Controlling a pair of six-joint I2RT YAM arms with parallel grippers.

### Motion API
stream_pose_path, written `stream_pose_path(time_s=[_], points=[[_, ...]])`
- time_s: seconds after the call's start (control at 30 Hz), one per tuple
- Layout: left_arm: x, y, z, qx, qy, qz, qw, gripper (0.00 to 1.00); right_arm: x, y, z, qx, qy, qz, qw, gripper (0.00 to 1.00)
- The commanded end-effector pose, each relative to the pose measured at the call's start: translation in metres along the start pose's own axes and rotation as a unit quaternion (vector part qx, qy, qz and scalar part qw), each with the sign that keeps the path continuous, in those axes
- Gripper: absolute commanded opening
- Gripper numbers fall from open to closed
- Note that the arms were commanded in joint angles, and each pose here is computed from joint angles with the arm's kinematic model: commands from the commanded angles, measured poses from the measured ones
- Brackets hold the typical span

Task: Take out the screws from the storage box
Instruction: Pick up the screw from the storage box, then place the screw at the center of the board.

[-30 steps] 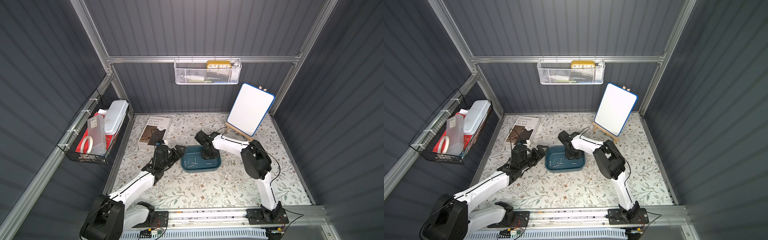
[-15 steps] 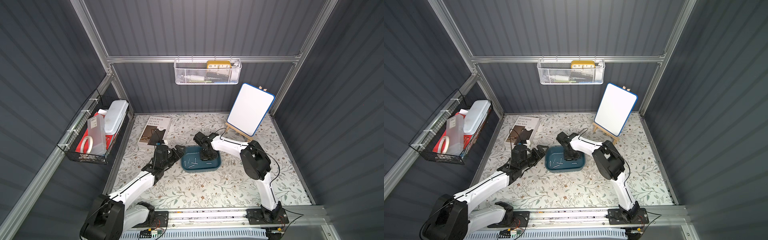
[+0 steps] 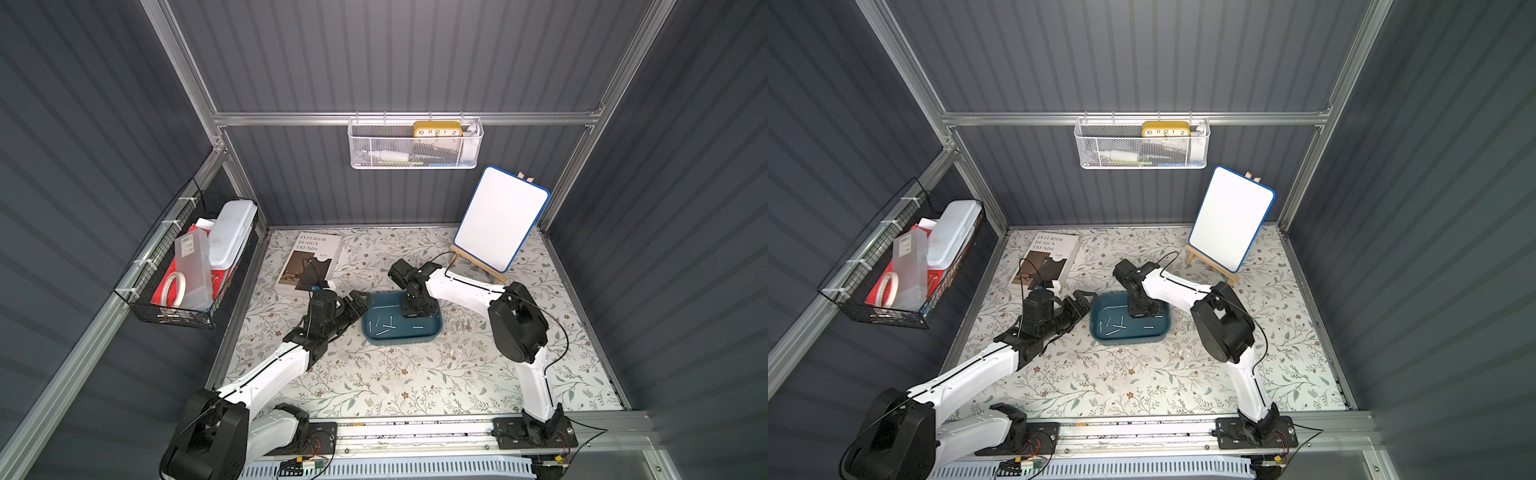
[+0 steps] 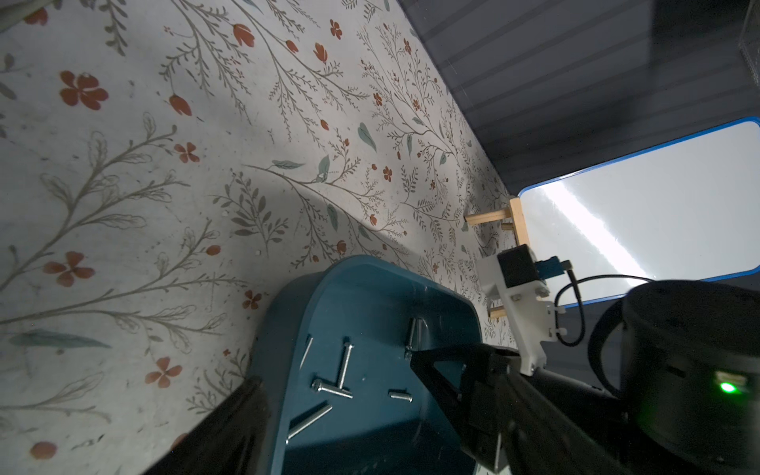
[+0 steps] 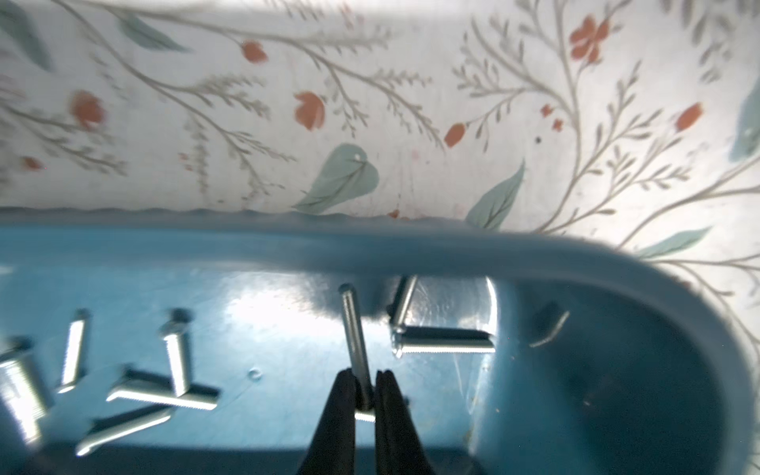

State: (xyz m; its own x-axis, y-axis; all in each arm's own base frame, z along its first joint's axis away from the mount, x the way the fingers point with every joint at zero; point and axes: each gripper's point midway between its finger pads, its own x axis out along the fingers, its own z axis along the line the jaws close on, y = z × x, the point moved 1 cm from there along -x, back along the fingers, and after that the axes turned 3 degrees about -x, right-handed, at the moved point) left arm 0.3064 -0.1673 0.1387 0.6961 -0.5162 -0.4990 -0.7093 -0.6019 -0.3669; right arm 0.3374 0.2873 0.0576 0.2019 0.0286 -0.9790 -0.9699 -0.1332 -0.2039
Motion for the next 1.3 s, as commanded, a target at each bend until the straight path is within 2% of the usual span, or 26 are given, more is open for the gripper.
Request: stream_pose_path(time_s=[0.0,0.2,0.5,0.7,0.97,1.1,1.27], points=[[-0.004,-0.003,-0.005,0.009,0.002,-0.005,1.000,0.90,-0.022,-0.008,0.004,-0.006,-0.009,-0.022,1.000,0.07],[-0.004,-0.004,-0.006,0.010,0.002,-0.006,1.000,0.90,-0.027,-0.008,0.001,-0.004,-0.005,-0.026,1.000,0.07],[-0.008,-0.005,-0.008,0.011,0.001,-0.011,1.000,0.90,-0.055,-0.006,-0.018,0.004,0.003,-0.050,0.999,0.07],[-0.008,-0.008,-0.011,0.011,0.002,-0.015,1.000,0.90,-0.073,0.008,-0.054,0.031,0.014,-0.061,0.998,0.07],[-0.006,-0.015,-0.014,0.008,0.002,-0.027,1.000,0.89,-0.089,0.038,-0.125,0.092,0.028,-0.069,0.993,0.07],[-0.005,-0.017,-0.016,0.007,0.003,-0.030,1.000,0.89,-0.083,0.055,-0.153,0.119,0.036,-0.059,0.990,0.07],[-0.002,-0.022,-0.023,0.015,0.009,-0.033,0.999,0.89,-0.055,0.071,-0.176,0.151,0.035,-0.020,0.988,0.07]])
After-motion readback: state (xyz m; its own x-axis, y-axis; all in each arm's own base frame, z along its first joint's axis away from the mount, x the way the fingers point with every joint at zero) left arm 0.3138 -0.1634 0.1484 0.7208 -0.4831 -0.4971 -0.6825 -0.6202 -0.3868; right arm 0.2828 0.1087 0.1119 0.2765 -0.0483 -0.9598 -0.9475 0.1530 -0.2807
